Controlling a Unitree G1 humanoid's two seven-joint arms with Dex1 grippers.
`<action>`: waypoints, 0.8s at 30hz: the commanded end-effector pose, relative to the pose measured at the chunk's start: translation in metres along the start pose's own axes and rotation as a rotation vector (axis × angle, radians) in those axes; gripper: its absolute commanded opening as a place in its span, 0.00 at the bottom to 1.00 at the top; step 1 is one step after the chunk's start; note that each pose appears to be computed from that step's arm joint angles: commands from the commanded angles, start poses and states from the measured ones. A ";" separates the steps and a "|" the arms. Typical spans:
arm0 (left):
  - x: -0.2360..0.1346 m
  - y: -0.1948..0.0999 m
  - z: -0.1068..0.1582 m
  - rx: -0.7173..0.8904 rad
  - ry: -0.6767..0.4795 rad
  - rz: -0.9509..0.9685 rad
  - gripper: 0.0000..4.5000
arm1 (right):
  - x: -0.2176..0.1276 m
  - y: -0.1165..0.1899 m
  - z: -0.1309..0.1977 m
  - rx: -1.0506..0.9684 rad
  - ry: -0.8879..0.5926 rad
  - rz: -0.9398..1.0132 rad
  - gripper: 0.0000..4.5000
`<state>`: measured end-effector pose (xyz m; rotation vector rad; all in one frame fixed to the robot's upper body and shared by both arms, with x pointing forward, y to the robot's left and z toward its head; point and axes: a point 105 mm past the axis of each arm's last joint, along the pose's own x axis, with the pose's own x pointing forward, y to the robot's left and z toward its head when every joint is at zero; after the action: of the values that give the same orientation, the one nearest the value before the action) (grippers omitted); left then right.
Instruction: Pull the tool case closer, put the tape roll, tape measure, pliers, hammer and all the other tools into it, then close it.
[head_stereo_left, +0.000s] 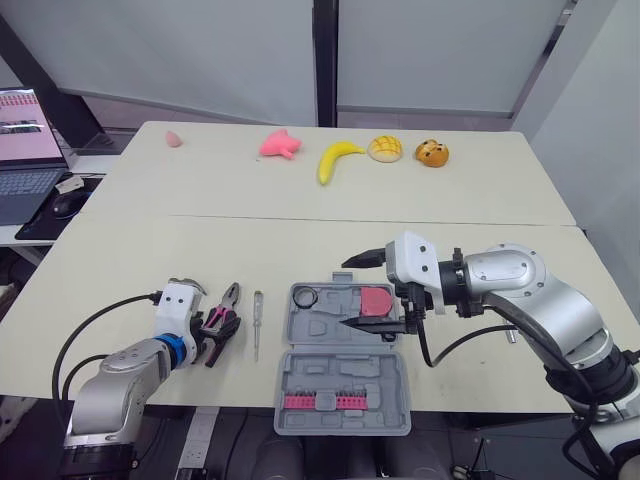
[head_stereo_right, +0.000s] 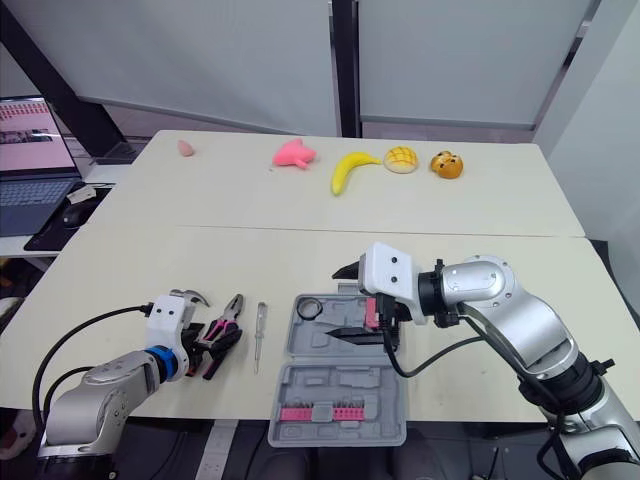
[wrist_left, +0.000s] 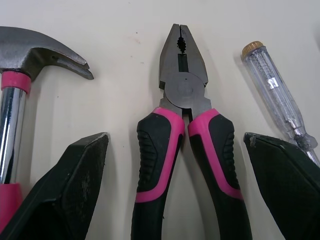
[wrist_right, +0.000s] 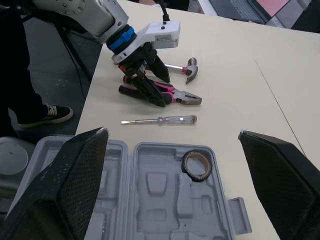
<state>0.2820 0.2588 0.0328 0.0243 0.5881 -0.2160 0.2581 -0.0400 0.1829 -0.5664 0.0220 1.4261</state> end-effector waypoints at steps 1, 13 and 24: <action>0.000 -0.006 -0.023 -0.055 0.097 -0.023 0.80 | -0.001 -0.002 0.012 -0.054 -0.031 -0.005 1.00; -0.007 -0.003 -0.023 -0.056 0.081 -0.013 0.52 | -0.001 0.000 0.002 -0.103 -0.001 0.008 1.00; -0.034 0.007 0.009 0.029 -0.025 -0.002 0.52 | -0.003 -0.003 -0.001 -0.093 0.006 -0.003 1.00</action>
<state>0.2582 0.2680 0.0366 0.0119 0.6249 -0.2159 0.2624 -0.0432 0.1763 -0.6368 0.0056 1.4327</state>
